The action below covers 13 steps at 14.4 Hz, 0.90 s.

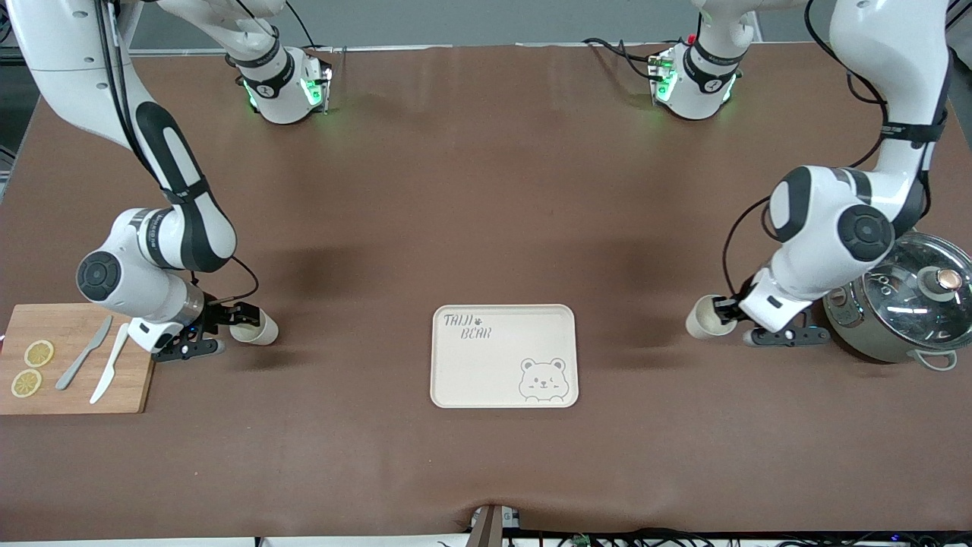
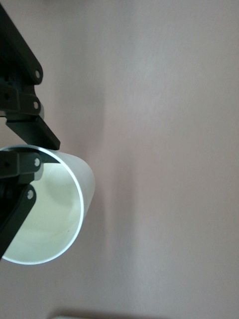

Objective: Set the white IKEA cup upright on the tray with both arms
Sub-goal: 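Carry the cup with the left gripper onto the bear tray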

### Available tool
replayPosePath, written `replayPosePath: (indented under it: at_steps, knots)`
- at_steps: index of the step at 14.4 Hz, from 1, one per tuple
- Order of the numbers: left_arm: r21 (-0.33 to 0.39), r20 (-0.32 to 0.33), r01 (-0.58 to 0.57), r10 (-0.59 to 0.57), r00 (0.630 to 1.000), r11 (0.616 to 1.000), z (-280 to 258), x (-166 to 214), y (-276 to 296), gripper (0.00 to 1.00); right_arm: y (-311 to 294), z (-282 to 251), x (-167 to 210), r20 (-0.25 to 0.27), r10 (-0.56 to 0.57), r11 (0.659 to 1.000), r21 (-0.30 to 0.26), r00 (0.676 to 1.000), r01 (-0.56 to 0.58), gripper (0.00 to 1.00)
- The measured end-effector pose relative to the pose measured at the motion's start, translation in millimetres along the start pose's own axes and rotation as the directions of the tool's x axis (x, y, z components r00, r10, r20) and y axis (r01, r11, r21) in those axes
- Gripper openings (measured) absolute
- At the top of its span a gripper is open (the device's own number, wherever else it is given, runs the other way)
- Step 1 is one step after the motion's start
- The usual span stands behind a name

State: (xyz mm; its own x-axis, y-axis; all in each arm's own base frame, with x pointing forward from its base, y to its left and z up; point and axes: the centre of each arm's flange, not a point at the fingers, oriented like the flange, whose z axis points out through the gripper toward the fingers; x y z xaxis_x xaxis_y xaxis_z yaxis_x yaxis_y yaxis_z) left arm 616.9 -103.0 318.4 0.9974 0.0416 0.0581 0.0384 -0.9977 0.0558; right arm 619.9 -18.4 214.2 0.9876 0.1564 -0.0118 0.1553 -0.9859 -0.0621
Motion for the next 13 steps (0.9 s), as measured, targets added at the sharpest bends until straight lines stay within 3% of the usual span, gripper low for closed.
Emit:
replayPosePath:
  at_steps: [7,11,12,13]
  knots:
    - [-0.010,0.050,0.124,-0.123,0.991,0.992,43,-17,120,0.10,-3,2,1,-0.001,-0.006,1.000,-0.001,1.000,0.006,0.96]
    - [-0.008,0.059,0.174,-0.174,0.983,0.985,61,-23,165,0.10,-7,3,1,0.000,-0.012,1.000,0.000,1.000,0.012,0.54]
    - [0.000,0.059,0.184,-0.184,0.981,0.983,69,-24,176,0.10,-8,3,1,0.001,-0.013,1.000,0.000,1.000,0.013,0.46]
    - [0.012,0.055,0.198,-0.198,0.979,0.980,78,-25,187,0.10,-8,3,2,0.001,-0.013,1.000,0.000,1.000,0.013,0.45]
